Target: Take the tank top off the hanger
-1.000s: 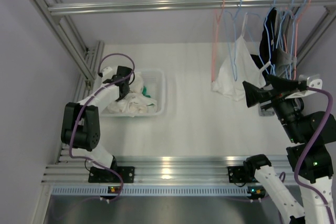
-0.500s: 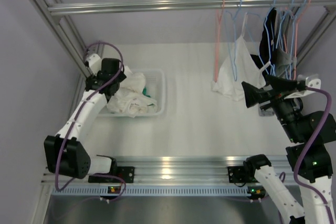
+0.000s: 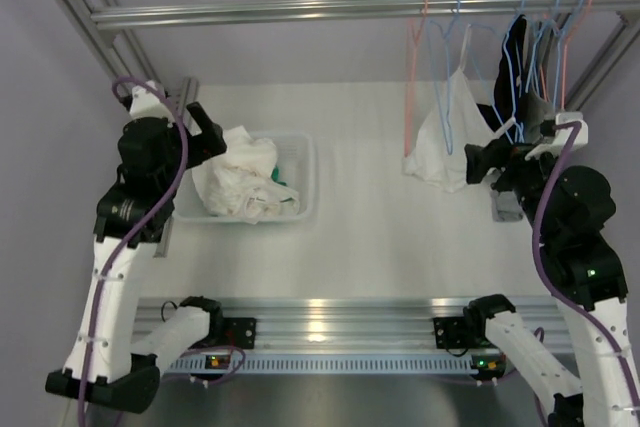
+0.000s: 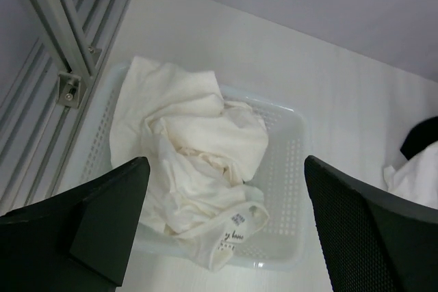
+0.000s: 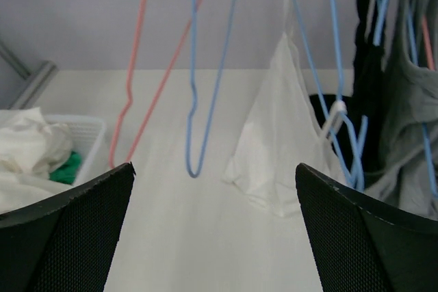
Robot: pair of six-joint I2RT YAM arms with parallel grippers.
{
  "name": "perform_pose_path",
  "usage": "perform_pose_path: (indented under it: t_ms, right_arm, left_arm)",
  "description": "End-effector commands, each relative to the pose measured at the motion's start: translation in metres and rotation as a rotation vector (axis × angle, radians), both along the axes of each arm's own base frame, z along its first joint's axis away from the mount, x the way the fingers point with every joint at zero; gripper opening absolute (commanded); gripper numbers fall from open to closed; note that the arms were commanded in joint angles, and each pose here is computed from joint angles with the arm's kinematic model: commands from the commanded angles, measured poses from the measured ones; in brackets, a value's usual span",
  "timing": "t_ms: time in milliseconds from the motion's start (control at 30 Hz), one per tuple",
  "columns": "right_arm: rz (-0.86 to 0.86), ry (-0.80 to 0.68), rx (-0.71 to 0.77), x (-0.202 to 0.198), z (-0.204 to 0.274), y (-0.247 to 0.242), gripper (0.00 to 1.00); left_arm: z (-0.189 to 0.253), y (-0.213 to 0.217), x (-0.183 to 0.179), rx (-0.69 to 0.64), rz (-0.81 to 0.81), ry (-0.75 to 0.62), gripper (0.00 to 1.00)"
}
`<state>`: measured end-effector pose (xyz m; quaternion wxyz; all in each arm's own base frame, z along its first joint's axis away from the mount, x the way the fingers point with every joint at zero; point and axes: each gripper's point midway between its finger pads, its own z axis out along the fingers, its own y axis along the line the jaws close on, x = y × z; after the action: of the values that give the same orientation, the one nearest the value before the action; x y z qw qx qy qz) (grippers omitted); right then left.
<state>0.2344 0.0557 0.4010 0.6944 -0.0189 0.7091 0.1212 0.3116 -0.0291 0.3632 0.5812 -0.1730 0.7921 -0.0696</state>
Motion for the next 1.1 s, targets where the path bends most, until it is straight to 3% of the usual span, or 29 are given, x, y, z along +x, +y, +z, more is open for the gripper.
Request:
perform_pose_path:
  t_ms: [0, 200, 300, 400, 600, 1067]
  right_arm:
    - [-0.233, 0.107, -0.107, -0.012, -0.035, -0.047, 0.99]
    - [-0.243, 0.148, -0.128, -0.025, -0.059, -0.049, 0.99]
    - [-0.140, 0.164, -0.115, -0.027, -0.072, -0.031, 0.99]
    - [-0.164, 0.165, -0.120, -0.030, -0.080, -0.035, 0.99]
    - [-0.172, 0.149, -0.112, -0.035, -0.085, -0.037, 0.99]
    - [-0.185, 0.148, -0.112, -0.029, -0.085, -0.037, 0.99]
  left_arm:
    - [0.006, -0.004, -0.047, 0.122, -0.161, -0.042, 0.99]
    - [-0.024, 0.044, -0.083, 0.172, 0.078, -0.021, 0.99]
    - [-0.055, 0.037, -0.081, 0.120, 0.069, 0.004, 0.99]
    - [-0.079, 0.042, -0.079, 0.117, 0.109, 0.035, 0.99]
    - [-0.079, 0.042, -0.085, 0.090, 0.105, -0.045, 0.99]
    - [-0.090, 0.041, -0.087, 0.117, 0.087, -0.032, 0.99]
